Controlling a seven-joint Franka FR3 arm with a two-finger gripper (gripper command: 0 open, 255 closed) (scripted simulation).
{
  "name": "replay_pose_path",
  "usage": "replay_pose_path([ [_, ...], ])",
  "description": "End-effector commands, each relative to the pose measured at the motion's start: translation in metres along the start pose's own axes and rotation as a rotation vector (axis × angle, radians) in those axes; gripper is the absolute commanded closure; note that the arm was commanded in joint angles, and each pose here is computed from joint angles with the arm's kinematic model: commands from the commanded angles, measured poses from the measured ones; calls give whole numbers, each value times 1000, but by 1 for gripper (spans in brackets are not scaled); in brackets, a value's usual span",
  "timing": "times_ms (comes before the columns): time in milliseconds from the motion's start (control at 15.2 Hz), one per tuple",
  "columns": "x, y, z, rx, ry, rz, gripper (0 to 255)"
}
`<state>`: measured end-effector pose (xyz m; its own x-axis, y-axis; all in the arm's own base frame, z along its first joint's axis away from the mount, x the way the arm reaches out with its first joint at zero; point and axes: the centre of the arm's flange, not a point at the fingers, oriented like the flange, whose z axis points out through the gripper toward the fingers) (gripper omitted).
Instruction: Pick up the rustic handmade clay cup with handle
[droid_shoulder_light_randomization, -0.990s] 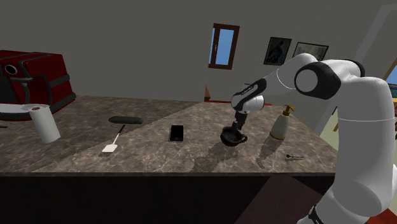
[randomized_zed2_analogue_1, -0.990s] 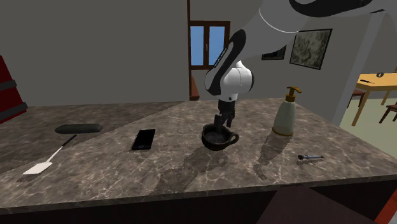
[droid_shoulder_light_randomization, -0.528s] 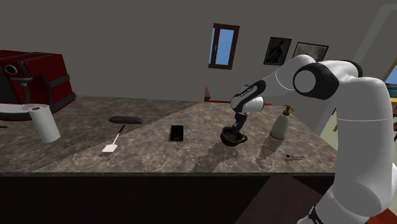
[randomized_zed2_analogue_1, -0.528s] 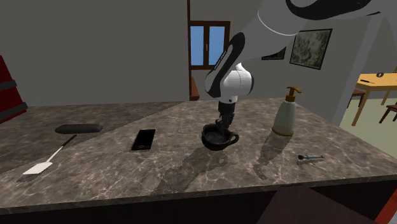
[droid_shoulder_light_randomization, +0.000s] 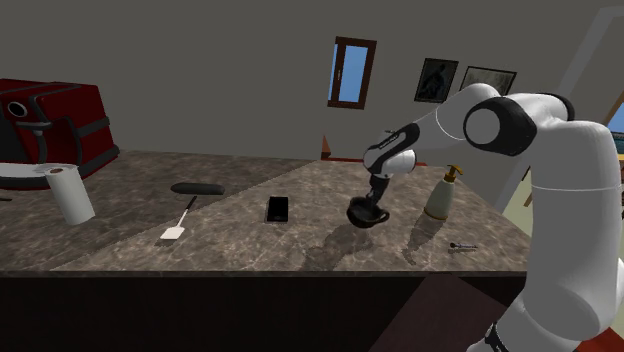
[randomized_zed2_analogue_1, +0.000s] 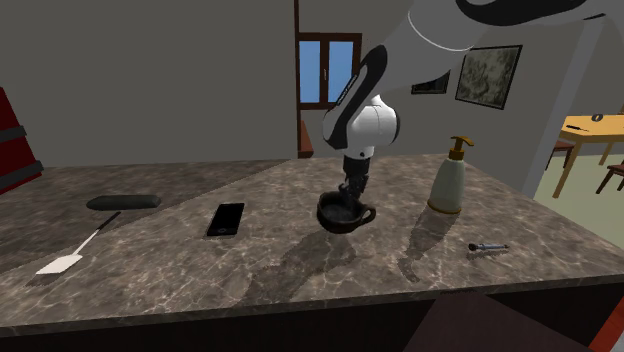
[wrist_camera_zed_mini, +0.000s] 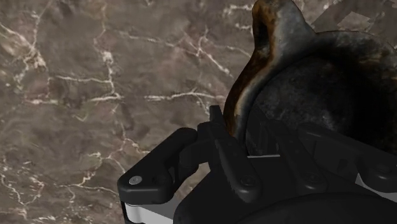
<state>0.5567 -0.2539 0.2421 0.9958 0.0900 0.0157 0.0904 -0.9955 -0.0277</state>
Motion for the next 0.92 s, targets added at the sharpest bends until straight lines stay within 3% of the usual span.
replay_pose_path([
  [0, 1, 0, -10, 0, 1, 0, 255],
  [858, 2, -2, -69, 0, 1, 0, 255],
])
